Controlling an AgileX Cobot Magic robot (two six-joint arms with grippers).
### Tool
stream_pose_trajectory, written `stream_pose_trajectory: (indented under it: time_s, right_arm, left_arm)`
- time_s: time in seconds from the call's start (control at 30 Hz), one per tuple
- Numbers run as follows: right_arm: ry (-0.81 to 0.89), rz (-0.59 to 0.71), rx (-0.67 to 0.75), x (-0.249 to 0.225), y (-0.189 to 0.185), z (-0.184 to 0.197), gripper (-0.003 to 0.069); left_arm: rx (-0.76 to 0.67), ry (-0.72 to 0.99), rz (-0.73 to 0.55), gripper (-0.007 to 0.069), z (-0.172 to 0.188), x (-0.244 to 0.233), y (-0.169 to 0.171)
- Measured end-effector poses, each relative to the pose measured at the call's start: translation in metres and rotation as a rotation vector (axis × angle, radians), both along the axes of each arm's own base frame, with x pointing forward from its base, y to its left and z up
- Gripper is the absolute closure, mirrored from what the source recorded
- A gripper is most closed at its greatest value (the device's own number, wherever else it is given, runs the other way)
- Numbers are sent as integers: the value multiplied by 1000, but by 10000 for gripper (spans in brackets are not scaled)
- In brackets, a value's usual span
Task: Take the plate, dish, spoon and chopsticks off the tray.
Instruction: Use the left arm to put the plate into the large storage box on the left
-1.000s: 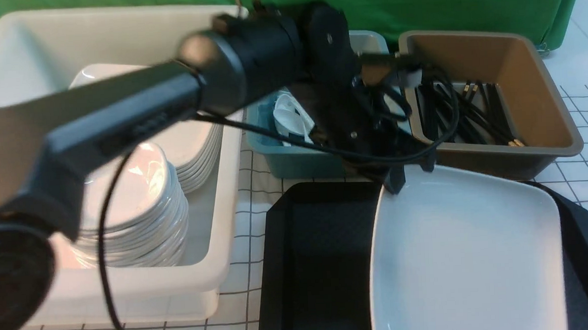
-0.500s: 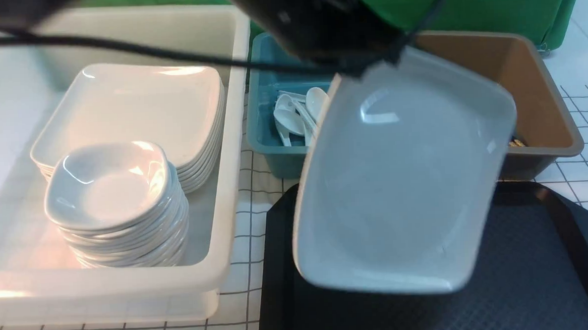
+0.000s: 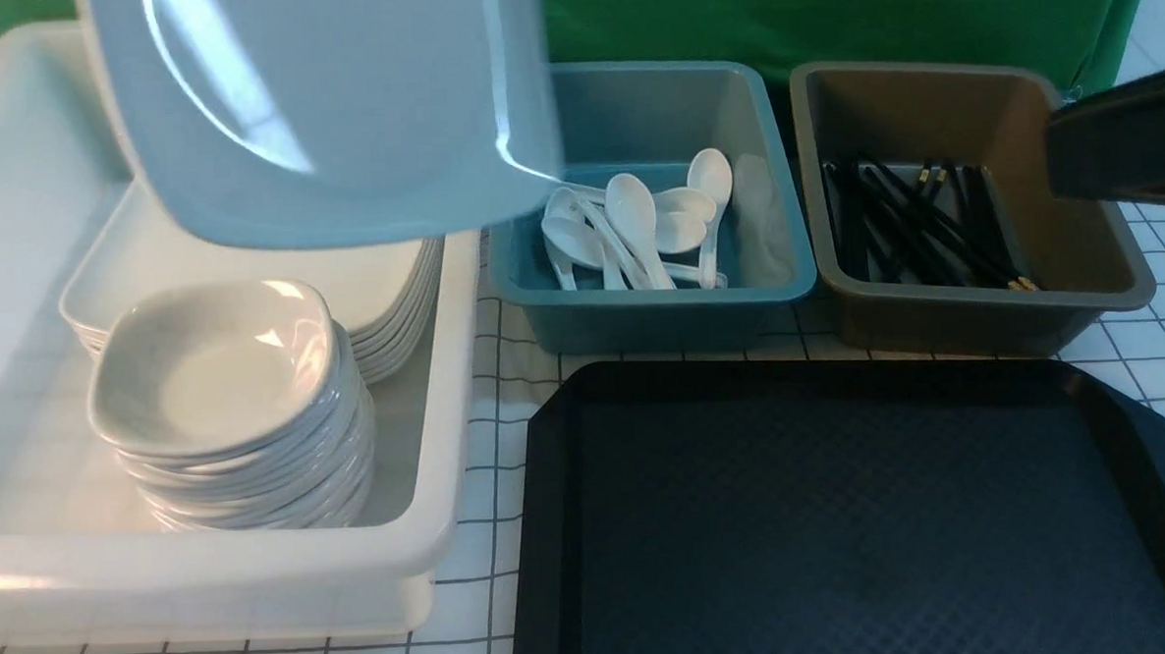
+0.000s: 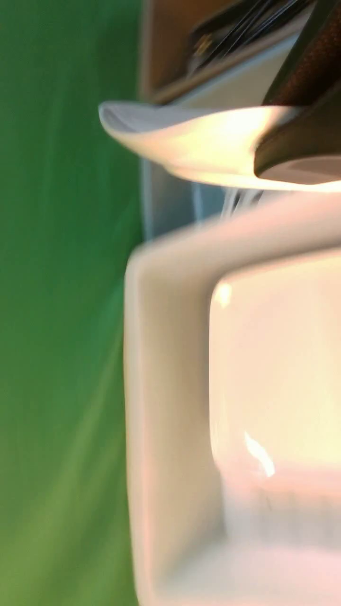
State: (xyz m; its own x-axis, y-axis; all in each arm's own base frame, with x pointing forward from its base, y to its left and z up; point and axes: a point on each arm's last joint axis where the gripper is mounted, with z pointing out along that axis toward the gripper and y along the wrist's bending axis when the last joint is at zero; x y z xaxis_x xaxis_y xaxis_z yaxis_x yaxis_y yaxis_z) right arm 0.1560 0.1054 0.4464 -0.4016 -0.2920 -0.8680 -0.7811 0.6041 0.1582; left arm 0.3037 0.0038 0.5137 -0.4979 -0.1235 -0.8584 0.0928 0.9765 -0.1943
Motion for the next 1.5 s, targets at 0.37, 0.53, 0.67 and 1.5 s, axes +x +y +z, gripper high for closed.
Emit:
stream_pose_trajectory:
  time_s: [0.37, 0.53, 0.67, 1.5]
  right_arm:
    - [-11, 191, -162, 26, 80, 6, 640]
    - [-42, 222, -190, 33, 109, 14, 640]
    - [-54, 237, -189, 33, 117, 17, 640]
    - [-81, 218, -169, 37, 120, 20, 640]
  left_arm:
    - [-233, 45, 226, 608, -44, 38, 120]
    - [-282, 8, 289, 608, -68, 54, 132]
    - [-362, -19, 324, 608, -94, 63, 136]
    - [-578, 56, 545, 605, -251, 54, 134]
